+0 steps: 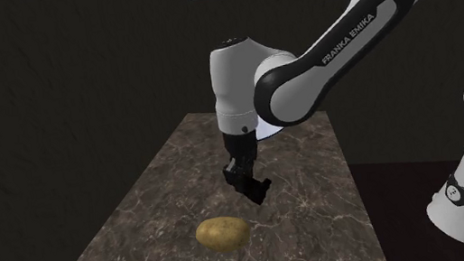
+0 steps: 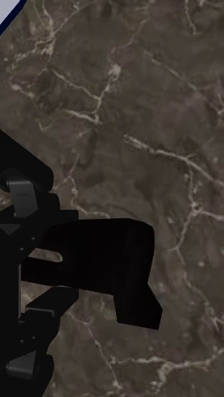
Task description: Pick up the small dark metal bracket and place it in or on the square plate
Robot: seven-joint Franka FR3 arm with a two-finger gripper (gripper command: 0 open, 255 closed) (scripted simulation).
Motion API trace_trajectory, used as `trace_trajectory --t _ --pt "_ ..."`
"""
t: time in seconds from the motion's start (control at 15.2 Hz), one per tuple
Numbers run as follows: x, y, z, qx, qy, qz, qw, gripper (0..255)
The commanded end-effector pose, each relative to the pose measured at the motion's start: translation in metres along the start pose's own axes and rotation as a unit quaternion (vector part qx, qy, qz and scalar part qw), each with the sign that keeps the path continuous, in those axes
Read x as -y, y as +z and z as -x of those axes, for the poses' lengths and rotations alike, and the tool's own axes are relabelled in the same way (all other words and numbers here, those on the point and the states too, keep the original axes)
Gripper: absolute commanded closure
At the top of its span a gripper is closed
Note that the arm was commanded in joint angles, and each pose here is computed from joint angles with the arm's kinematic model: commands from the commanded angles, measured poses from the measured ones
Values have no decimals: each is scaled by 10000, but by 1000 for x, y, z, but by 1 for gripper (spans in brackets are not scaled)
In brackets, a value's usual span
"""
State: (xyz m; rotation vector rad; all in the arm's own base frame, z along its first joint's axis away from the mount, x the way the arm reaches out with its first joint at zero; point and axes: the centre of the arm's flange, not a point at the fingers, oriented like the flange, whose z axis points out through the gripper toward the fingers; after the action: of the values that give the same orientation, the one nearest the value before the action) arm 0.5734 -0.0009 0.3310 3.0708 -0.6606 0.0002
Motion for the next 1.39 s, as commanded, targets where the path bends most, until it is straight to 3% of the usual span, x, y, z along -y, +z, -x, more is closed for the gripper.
trace_trajectory --t 0.0,1.06,1.32 --pt "0 -9 0 0 -1 0 10000 255" --pt "0 -90 0 0 0 0 10000 255" --pt "-49 -89 -19 0 0 0 10000 255"
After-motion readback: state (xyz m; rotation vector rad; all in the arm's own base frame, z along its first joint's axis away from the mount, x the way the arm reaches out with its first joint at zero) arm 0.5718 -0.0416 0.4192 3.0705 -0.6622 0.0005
